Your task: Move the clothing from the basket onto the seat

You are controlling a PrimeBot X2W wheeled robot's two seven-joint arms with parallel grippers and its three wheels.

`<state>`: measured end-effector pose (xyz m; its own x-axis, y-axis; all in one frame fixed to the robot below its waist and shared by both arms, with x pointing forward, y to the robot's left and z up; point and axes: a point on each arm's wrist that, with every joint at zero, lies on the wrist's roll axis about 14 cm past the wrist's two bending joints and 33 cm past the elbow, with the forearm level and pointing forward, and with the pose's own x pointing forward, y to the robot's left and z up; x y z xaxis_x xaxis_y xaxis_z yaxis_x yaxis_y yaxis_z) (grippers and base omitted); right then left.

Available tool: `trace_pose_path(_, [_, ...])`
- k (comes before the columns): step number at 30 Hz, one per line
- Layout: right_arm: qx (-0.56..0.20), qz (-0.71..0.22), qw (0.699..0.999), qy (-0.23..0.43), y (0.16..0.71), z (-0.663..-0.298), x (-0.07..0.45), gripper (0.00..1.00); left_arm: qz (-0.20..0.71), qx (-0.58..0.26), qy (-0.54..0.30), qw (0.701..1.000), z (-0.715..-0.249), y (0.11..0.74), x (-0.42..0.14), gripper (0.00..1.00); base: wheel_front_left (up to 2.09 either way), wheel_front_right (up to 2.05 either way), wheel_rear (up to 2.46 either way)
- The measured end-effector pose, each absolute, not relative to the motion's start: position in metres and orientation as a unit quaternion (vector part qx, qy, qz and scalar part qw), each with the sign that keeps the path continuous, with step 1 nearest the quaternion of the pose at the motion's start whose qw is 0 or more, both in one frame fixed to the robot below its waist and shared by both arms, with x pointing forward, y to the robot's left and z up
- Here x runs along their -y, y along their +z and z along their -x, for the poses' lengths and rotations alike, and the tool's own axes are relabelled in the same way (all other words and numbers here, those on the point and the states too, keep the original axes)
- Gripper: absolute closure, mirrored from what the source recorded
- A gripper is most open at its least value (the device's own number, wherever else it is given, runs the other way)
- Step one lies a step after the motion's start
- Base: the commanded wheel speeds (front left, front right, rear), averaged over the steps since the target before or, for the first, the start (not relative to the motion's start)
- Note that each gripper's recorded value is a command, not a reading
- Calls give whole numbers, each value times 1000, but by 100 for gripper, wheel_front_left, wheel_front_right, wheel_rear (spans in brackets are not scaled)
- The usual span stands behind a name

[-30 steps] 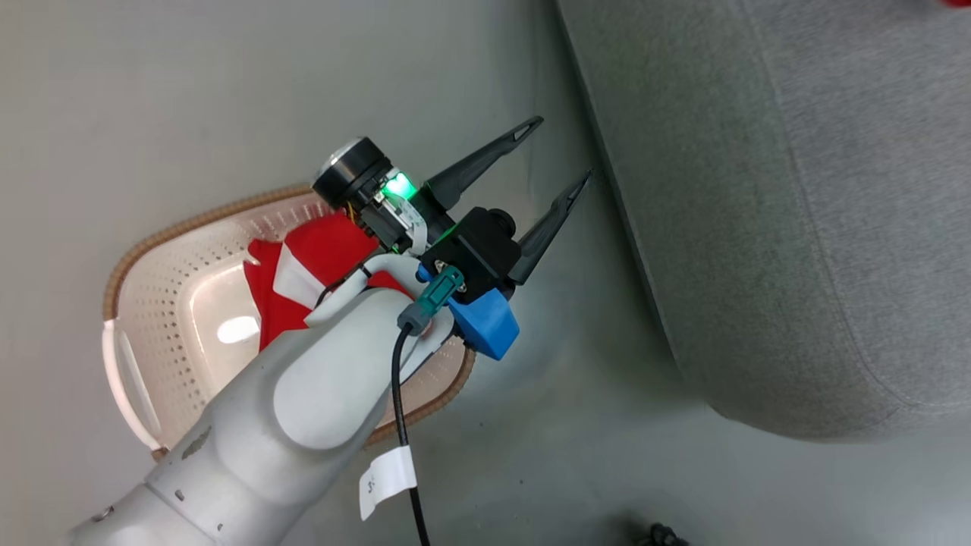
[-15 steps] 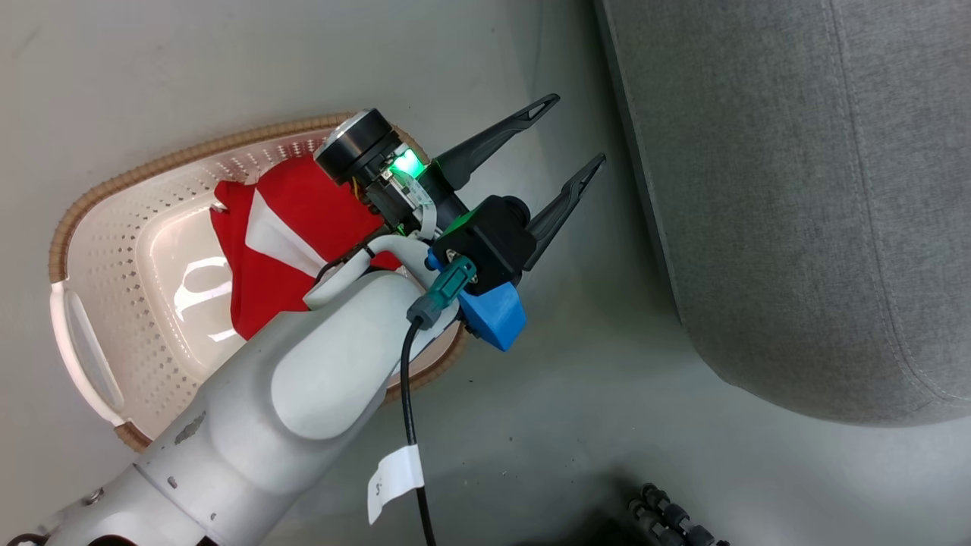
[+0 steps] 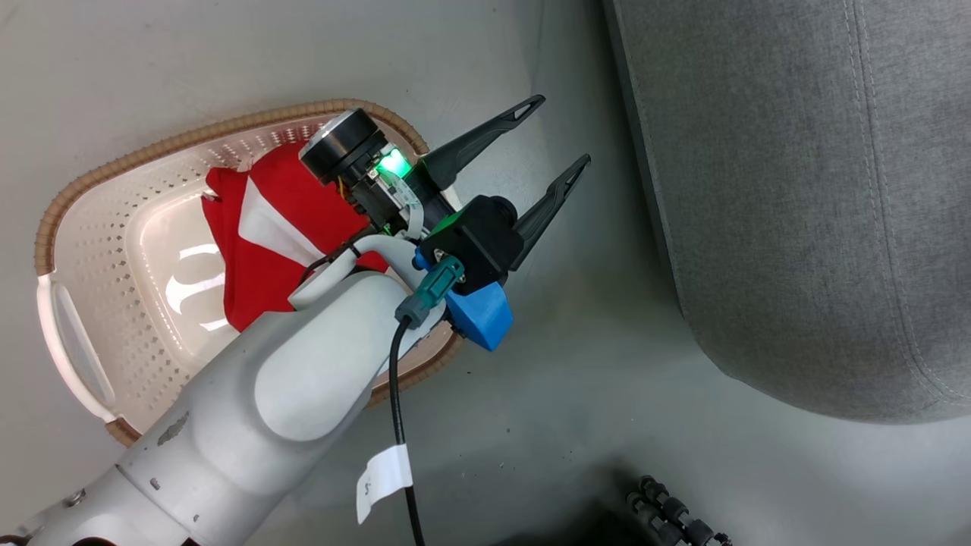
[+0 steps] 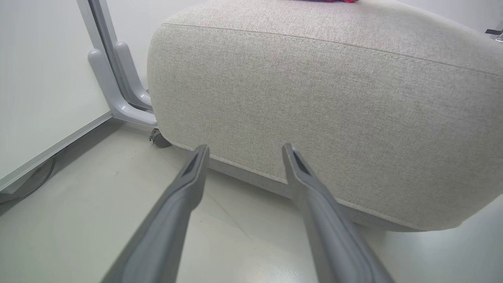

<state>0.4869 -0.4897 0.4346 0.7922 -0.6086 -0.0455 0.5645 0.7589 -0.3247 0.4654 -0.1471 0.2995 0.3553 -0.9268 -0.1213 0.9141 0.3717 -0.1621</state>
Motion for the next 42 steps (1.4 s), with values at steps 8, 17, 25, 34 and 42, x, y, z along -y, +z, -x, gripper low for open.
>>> trace_pose_path(8, [-100, 139, 933, -318, 424, -446, 480, 0, 28, -81, -557, 826, -467, 321, 149, 0, 0, 0, 0])
trace_pose_path(17, [-97, 140, 937, -304, 444, -391, 454, 0, 37, -61, -536, 841, -462, 367, 149, 0, 0, 0, 0])
trace_pose_path(25, [-31, 135, 958, -250, 488, -389, 416, 0, 56, -28, -452, 890, -477, 426, 117, 0, 0, 0, 0])
trace_pose_path(34, [23, 102, 985, -140, 511, -419, 345, 0, 57, 8, -322, 945, -489, 474, 38, 0, 0, 0, 0])
trace_pose_path(42, [71, 69, 994, -47, 534, -441, 275, 0, 52, 33, -208, 976, -480, 502, -39, 0, 0, 0, 0])
